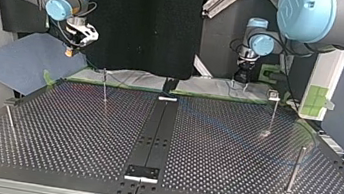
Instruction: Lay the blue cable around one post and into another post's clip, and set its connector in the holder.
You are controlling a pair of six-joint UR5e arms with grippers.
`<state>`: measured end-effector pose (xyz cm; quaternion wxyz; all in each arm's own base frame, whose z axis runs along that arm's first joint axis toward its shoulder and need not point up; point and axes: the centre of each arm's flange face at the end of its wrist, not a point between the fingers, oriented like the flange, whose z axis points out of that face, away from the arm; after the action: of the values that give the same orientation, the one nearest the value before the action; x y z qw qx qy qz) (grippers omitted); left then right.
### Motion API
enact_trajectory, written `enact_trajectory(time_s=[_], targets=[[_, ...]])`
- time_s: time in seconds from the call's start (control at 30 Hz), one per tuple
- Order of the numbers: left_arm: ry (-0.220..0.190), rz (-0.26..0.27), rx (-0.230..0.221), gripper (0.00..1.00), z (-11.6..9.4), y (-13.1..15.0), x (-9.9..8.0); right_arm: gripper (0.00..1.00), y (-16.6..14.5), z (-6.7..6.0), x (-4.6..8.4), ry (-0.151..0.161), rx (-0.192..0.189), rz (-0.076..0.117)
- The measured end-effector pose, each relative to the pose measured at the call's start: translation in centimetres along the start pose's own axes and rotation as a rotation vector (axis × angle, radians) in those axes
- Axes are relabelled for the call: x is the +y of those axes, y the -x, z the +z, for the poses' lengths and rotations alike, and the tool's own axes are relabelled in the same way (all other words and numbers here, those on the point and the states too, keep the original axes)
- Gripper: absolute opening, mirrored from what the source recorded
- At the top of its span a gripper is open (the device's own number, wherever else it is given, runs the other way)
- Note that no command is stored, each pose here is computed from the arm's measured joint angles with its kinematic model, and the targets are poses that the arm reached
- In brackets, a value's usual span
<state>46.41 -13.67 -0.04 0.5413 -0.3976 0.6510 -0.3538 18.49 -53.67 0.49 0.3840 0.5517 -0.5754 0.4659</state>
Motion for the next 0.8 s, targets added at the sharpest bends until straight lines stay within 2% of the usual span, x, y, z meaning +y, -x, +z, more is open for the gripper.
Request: enact_trajectory(time_s=[0.27, 0.8], targets=[[0.003, 0.059, -0.021, 1.00, 1.2, 1.1, -1.3, 0.00, 0.1, -0.1, 0.0, -0.001, -0.005, -0.001], [0.079, 0.195, -0.148, 1.00, 0.6, 5.2, -5.4, 0.00, 0.1, -0.1, -0.1, -0.002, -0.010, -0.004]])
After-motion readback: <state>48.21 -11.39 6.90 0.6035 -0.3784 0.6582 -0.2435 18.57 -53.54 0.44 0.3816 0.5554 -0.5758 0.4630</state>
